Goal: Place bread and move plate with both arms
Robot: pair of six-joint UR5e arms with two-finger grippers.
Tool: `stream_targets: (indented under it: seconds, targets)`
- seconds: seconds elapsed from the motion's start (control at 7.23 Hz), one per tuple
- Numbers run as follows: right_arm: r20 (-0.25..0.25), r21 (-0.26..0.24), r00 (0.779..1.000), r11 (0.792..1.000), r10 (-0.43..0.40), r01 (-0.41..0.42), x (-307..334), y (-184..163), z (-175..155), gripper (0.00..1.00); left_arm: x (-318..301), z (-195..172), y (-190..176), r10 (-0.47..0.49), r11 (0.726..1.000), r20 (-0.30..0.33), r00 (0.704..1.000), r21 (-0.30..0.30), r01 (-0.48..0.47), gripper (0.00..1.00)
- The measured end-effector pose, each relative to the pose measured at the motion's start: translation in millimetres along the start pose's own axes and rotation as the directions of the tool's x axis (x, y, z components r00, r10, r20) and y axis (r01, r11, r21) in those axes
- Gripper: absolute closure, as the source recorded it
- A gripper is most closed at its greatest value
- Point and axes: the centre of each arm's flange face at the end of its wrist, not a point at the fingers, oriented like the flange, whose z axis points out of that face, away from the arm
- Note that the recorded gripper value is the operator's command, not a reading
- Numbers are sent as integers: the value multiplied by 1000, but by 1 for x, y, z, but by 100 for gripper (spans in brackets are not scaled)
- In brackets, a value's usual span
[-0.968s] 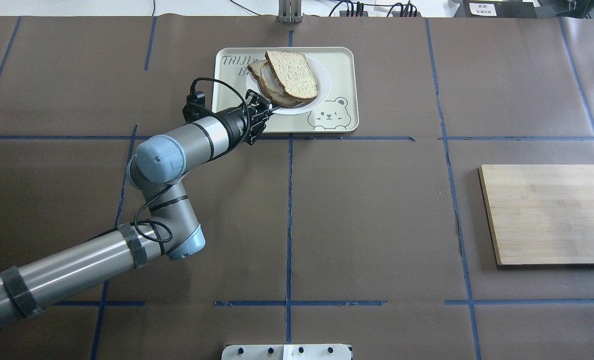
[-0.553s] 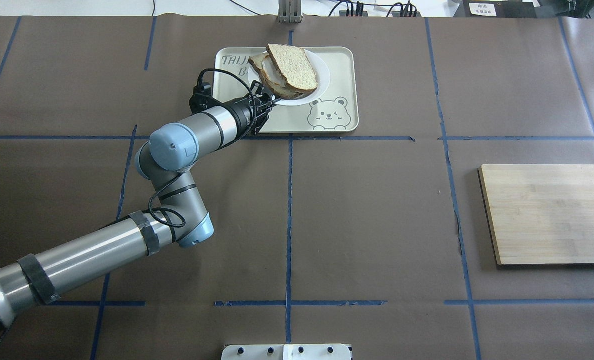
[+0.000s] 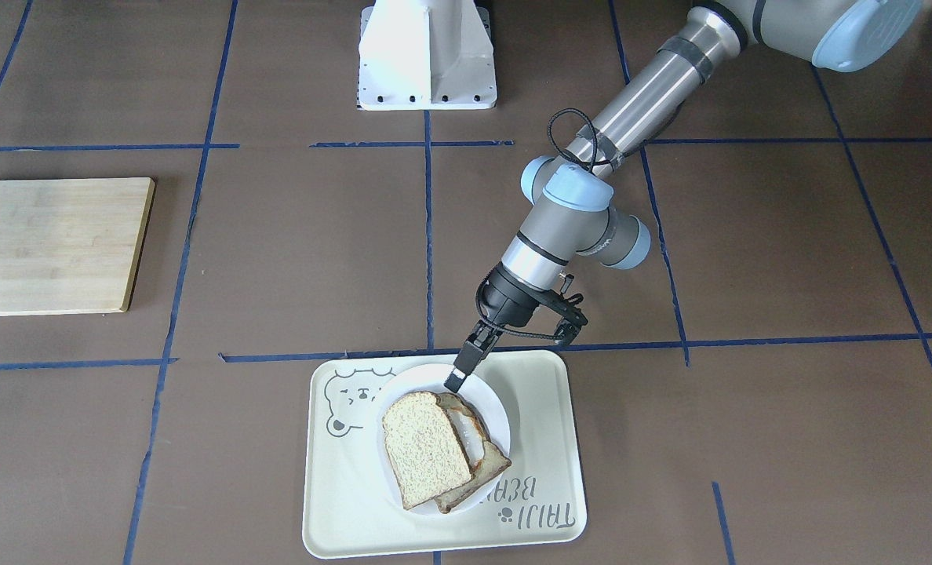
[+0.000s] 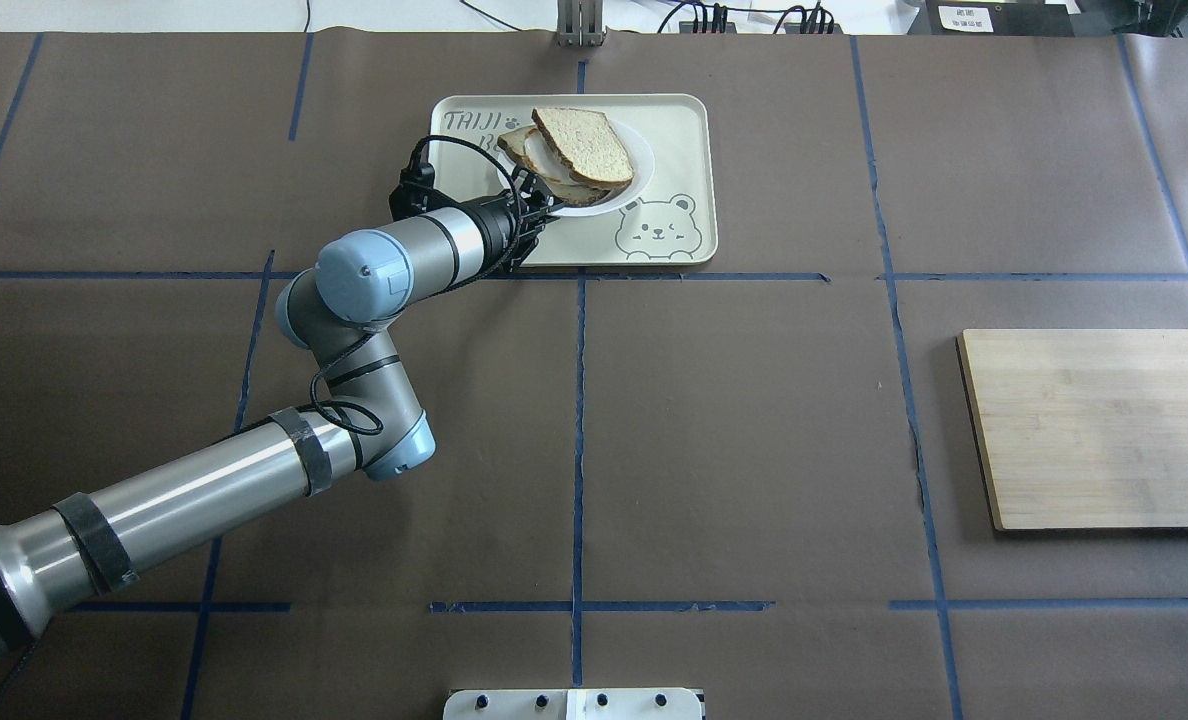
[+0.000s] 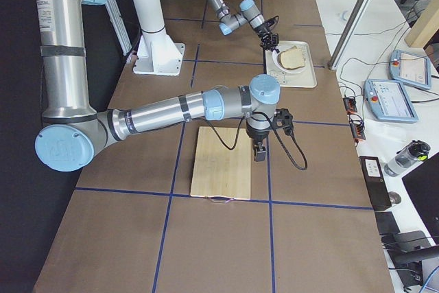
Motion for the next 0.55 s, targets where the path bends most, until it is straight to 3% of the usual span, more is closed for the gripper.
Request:
stream_targets:
  seconds: [0.28,0.55]
  targets:
    - [-1,-1,1000,1000,0,0,0,1,0,0,27,-32,-32,41,999,121,992,-34,-37,0]
    - [0,-1,1000,1000,1,-1,0,1,0,0,24,-82,-60,200,980,228,953,-57,-192,0]
